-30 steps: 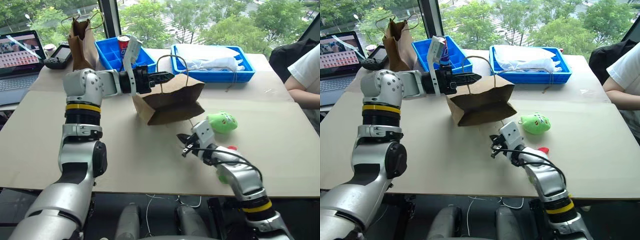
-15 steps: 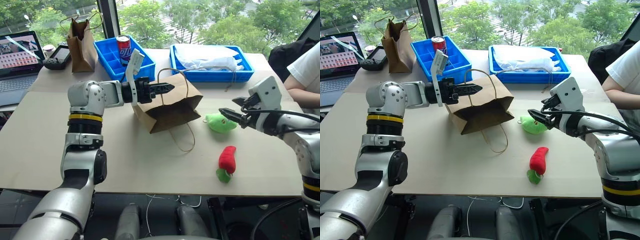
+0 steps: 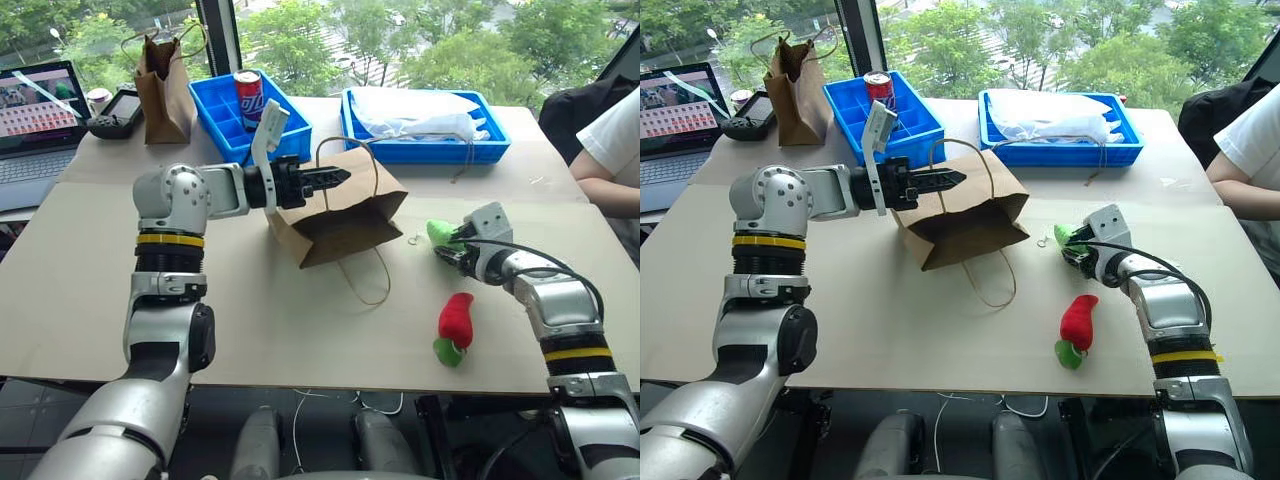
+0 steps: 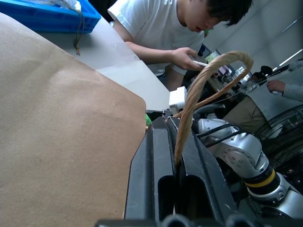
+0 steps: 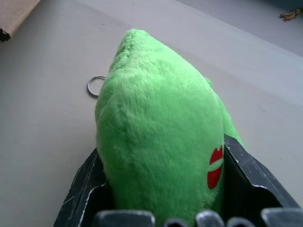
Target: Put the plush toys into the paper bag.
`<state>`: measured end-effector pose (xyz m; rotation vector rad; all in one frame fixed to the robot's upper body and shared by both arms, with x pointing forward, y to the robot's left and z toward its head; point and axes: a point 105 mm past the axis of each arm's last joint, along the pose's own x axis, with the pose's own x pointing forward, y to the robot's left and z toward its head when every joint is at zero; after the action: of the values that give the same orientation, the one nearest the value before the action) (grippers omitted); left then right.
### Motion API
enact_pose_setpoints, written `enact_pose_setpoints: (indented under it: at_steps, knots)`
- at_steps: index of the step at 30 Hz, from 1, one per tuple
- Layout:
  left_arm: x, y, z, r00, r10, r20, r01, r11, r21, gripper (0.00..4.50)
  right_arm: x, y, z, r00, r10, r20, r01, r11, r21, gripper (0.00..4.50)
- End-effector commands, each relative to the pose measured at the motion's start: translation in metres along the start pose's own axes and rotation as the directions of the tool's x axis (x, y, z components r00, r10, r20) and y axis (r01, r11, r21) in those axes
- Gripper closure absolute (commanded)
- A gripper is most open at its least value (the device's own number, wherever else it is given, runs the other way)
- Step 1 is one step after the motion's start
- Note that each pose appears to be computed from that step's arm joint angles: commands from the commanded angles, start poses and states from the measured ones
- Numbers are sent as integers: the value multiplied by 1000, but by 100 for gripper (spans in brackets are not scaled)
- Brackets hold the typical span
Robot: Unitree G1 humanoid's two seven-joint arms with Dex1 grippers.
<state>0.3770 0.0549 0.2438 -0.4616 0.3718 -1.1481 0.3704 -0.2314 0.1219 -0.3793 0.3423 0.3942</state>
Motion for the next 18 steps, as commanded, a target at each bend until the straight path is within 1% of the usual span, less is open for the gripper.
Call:
enact_pose_setpoints:
  at_steps: [1, 2, 4, 5, 8, 9, 13, 18]
  knots:
    - [5, -19, 15, 998, -57, 28, 55, 997, 45, 450, -34, 22, 56, 980, 136, 142, -113, 980, -161, 351]
    - [5, -20, 15, 998, -63, 21, 62, 997, 51, 450, -40, 34, 65, 969, 190, 155, -160, 970, -183, 383]
    - [6, -22, 14, 998, -69, 9, 68, 996, 60, 450, -46, 50, 75, 953, 247, 175, -213, 958, -192, 442]
    - [7, -21, 12, 998, -68, 2, 68, 996, 63, 450, -46, 57, 78, 948, 266, 175, -235, 955, -179, 449]
    - [10, -21, 9, 997, -74, -9, 74, 995, 63, 450, -37, 82, 82, 929, 326, 176, -301, 941, -158, 449]
    - [12, -23, 9, 996, -83, -13, 83, 994, 65, 450, -28, 88, 80, 927, 333, 170, -307, 937, -166, 449]
    - [12, -29, 9, 994, -105, -23, 106, 992, 69, 450, -2, 101, 89, 922, 329, 204, -290, 936, -200, 449]
    - [10, -31, 8, 994, -109, -31, 111, 991, 72, 450, 26, 120, 112, 897, 347, 275, -288, 929, -231, 449]
